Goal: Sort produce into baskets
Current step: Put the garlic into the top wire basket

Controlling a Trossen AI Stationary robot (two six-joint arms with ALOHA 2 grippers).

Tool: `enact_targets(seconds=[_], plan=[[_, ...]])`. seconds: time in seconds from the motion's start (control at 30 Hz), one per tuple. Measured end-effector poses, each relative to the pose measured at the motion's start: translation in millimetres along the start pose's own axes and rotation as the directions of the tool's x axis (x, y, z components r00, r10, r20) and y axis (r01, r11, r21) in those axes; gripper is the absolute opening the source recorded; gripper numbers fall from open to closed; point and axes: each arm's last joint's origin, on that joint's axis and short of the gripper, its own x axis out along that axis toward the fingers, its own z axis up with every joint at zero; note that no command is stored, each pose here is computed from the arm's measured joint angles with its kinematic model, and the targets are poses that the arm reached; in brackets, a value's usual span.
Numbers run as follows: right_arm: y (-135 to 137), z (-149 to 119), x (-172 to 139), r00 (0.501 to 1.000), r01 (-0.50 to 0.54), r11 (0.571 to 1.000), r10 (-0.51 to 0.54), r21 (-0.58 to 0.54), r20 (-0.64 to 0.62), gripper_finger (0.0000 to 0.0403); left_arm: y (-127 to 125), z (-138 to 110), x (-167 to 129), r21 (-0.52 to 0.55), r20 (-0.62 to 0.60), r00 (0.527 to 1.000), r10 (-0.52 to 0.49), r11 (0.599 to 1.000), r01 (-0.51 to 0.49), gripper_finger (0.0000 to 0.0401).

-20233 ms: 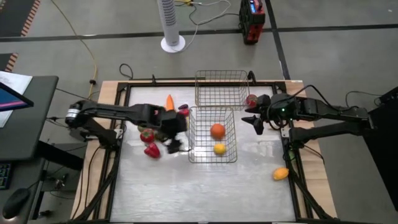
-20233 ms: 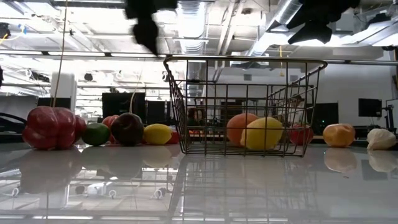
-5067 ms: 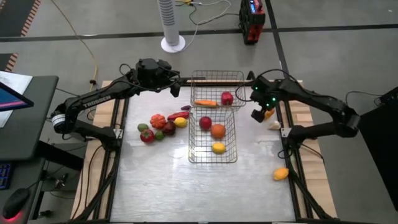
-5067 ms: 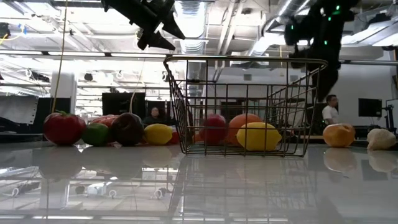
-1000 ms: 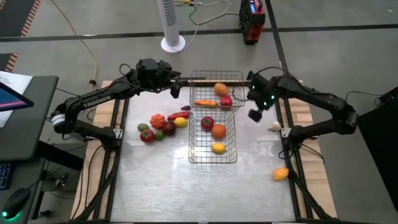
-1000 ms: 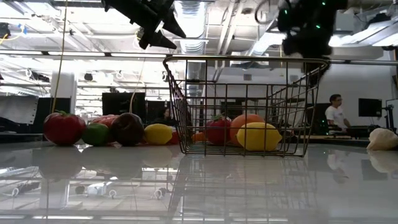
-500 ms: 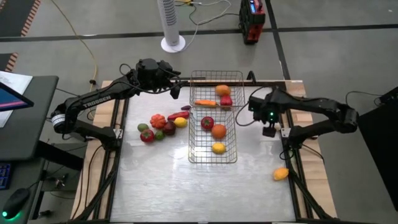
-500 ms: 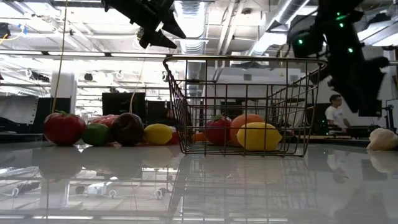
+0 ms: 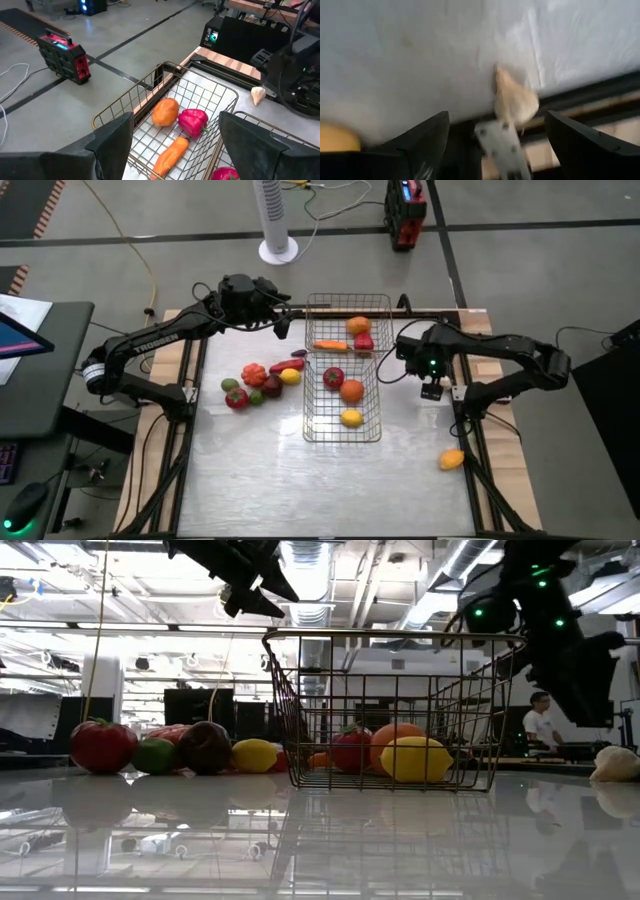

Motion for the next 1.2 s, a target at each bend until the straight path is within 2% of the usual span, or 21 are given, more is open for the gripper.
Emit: enact_targets(seconds=[0.1,0.27,0.4,0.53,0.7,0.87,1.2], plan=[[1,9,-8,0.997,-0.007,1.000,0.005,-0.022,-0.076,0.0350,0,0,0,0.000,0.002,1.000,0.001,1.000,-0.001,0.0279],[2,26,-10,0.999,-0.012,0.998,0.010,-0.066,-0.035,0.0350,0,0,0,-0.001,0.002,1.000,0.002,1.000,-0.002,0.0279],[-3,29,0,0.998,-0.029,0.998,0.026,-0.050,-0.065,0.0349,0,0,0,-0.003,0.001,1.000,0.002,1.000,-0.002,0.0279],[-9,26,15,0.996,-0.044,0.999,0.042,-0.013,-0.081,0.0349,0,0,0,-0.003,-0.001,1.000,0.003,1.000,-0.003,0.0279],[-11,8,30,0.995,-0.053,0.998,0.056,0.028,-0.083,0.0349,0,-1,0,-0.003,-0.012,1.000,0.004,1.000,-0.004,0.0279],[-16,1,22,1.000,0.011,0.998,-0.011,0.057,0.002,0.0349,0,-1,0,0.002,-0.014,1.000,0.006,1.000,-0.006,0.0279],[-21,-3,27,1.000,-0.021,0.998,0.020,0.063,0.015,0.0349,1,-2,-2,0.016,-0.022,1.000,0.011,1.000,-0.010,0.0279]])
